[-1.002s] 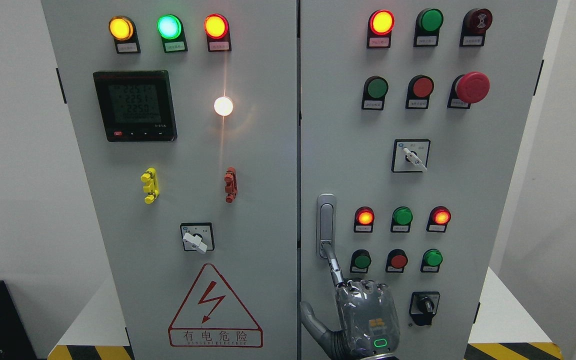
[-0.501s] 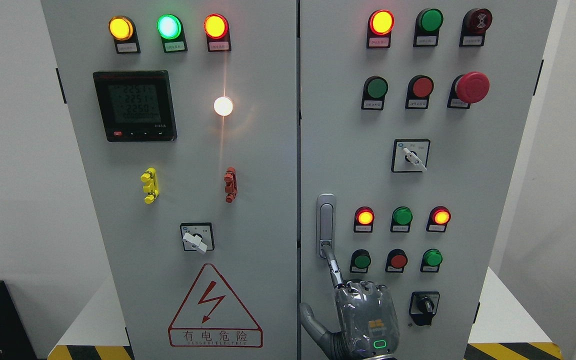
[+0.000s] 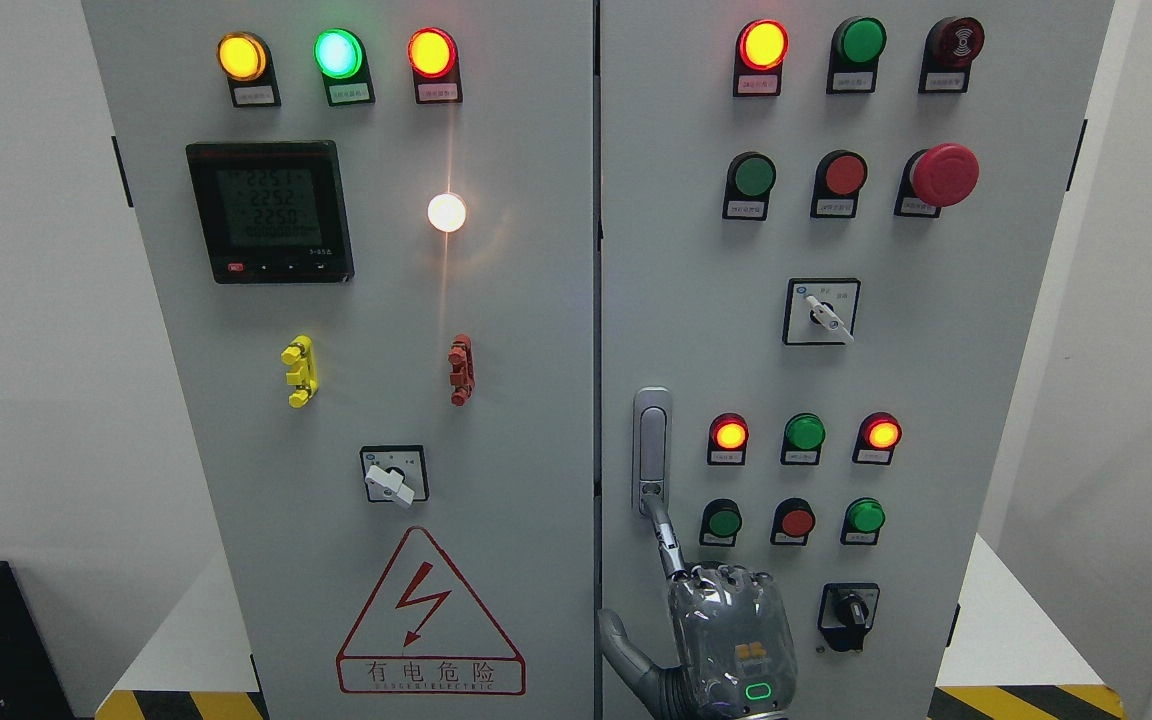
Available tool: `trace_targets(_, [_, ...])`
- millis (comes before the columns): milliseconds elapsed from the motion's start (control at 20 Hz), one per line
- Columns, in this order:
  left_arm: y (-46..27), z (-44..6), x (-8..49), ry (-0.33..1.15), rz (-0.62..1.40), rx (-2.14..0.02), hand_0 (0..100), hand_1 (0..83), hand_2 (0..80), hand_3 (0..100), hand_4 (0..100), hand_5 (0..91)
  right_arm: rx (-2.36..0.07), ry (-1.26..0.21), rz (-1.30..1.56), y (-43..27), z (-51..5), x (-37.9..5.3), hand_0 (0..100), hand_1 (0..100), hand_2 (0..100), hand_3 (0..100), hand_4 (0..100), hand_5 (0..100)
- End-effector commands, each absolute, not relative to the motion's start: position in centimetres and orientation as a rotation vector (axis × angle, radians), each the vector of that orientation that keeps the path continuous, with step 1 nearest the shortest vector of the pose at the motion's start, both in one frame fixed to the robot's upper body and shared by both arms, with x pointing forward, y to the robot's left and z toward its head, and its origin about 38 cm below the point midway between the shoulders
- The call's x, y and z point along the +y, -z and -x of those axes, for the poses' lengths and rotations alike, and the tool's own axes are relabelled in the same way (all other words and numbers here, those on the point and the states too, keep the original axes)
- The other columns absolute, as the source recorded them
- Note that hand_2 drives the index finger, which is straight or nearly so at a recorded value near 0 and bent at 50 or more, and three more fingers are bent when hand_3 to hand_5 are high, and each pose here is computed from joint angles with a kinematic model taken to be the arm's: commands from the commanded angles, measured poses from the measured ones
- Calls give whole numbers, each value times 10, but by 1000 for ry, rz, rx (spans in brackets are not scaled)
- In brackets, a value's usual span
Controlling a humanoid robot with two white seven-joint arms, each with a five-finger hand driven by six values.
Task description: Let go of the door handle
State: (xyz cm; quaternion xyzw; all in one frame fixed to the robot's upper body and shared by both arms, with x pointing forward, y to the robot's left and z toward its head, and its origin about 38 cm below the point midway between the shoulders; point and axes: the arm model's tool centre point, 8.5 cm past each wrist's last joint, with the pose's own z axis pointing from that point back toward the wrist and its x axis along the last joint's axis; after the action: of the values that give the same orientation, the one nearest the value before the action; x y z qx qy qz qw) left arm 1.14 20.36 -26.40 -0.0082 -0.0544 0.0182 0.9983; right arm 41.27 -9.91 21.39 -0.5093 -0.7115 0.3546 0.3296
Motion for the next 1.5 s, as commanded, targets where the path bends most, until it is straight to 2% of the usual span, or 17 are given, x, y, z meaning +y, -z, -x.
trace_targets(0, [263, -19, 205, -33, 13, -107, 120, 556, 0, 0, 0, 0, -1841, -946, 1320, -205, -415, -98, 314, 241, 71, 1000, 1000, 1000])
trace_targets(1052, [263, -19, 205, -35, 13, -107, 120, 556, 0, 0, 0, 0, -1850, -938, 1319, -208, -413, -99, 314, 242, 73, 1000, 1000, 1000])
trace_targets(1452, [263, -19, 205, -33, 13, -107, 120, 556, 0, 0, 0, 0, -1879, -916, 1333, -218, -409, -100, 314, 243, 115, 1000, 1000, 1000])
